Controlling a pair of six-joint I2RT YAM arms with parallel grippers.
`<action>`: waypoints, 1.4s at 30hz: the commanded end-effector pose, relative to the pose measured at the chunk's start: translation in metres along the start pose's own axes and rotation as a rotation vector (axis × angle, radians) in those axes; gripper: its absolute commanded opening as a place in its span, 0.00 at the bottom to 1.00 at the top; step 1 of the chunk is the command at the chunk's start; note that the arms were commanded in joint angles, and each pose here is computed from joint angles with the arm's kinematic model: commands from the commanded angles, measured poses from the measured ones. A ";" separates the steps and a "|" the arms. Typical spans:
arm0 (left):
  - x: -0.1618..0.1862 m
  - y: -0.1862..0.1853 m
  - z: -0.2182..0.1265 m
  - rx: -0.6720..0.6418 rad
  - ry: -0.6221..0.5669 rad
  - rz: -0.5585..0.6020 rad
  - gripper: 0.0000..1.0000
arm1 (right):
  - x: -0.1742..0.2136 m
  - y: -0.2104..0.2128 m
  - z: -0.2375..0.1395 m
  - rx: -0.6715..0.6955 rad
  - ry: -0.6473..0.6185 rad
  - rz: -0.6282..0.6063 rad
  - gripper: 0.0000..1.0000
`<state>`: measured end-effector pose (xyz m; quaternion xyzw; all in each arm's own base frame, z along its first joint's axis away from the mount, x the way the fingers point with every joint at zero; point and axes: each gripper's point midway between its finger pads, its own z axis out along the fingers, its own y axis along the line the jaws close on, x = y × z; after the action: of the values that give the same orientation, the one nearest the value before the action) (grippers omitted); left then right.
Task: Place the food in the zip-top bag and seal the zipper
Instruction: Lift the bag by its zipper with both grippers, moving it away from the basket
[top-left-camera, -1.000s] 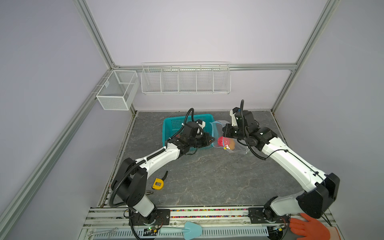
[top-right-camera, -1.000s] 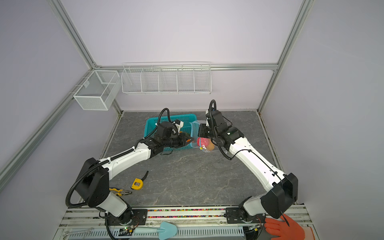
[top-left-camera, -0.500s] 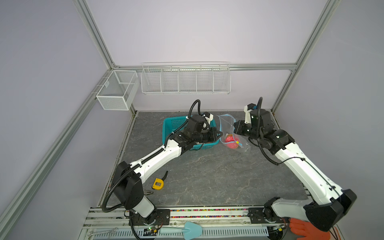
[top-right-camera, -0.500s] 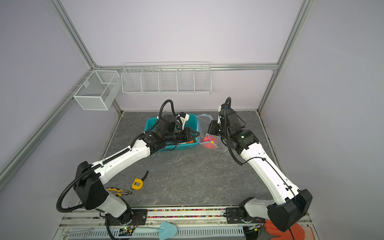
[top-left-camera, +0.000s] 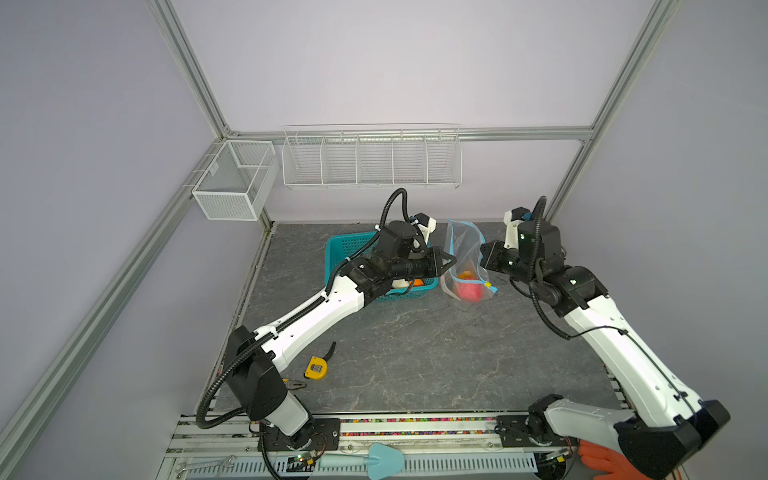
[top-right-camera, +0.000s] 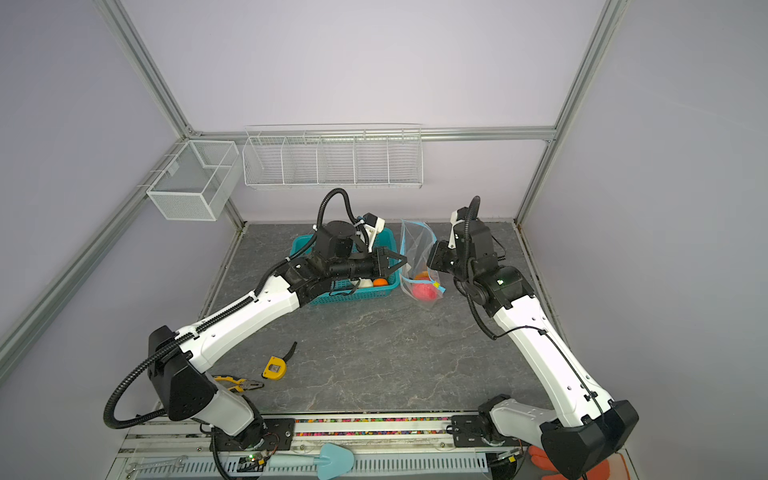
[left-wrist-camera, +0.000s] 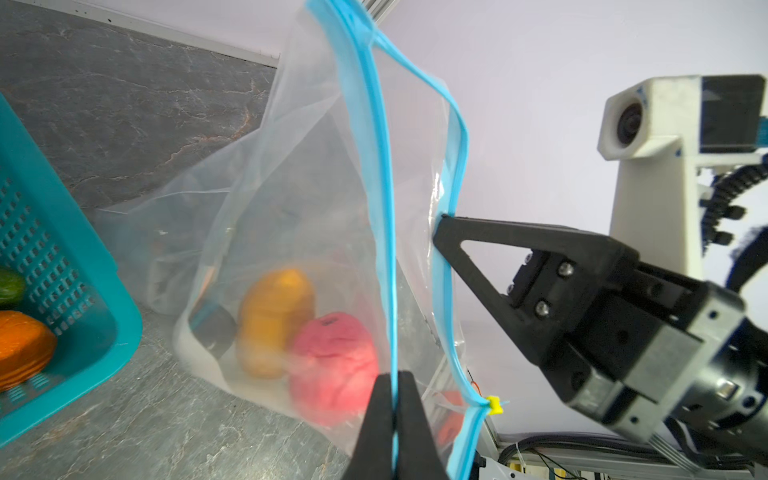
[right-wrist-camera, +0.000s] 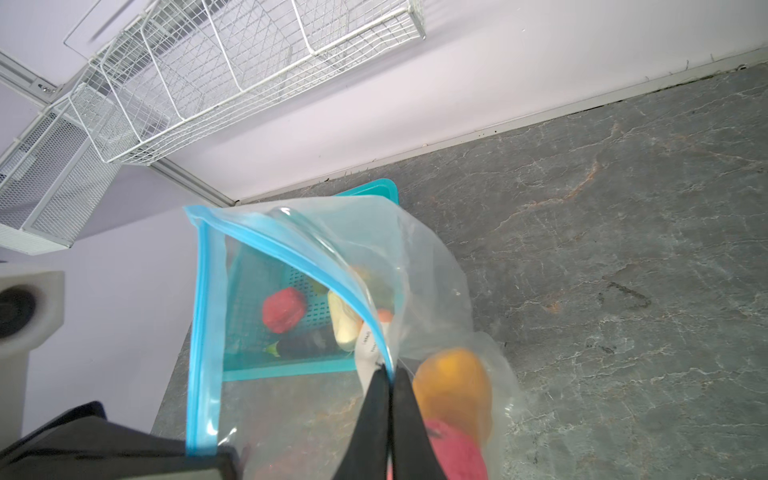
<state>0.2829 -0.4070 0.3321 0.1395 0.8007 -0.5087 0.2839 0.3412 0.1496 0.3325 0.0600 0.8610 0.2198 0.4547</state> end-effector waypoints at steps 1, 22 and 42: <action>-0.008 -0.011 -0.002 0.012 -0.019 0.030 0.00 | -0.005 -0.008 -0.010 0.018 -0.018 -0.011 0.06; -0.005 -0.062 0.032 0.161 -0.019 0.003 0.00 | -0.027 -0.040 -0.057 0.147 -0.123 -0.045 0.06; 0.039 0.006 0.103 0.117 0.095 -0.163 0.00 | 0.017 -0.059 -0.027 0.158 0.050 -0.041 0.07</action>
<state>0.2823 -0.5005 0.2857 0.1288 0.7872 -0.5655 0.2094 0.3103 0.0782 0.3227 0.0854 0.8800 0.1188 0.4518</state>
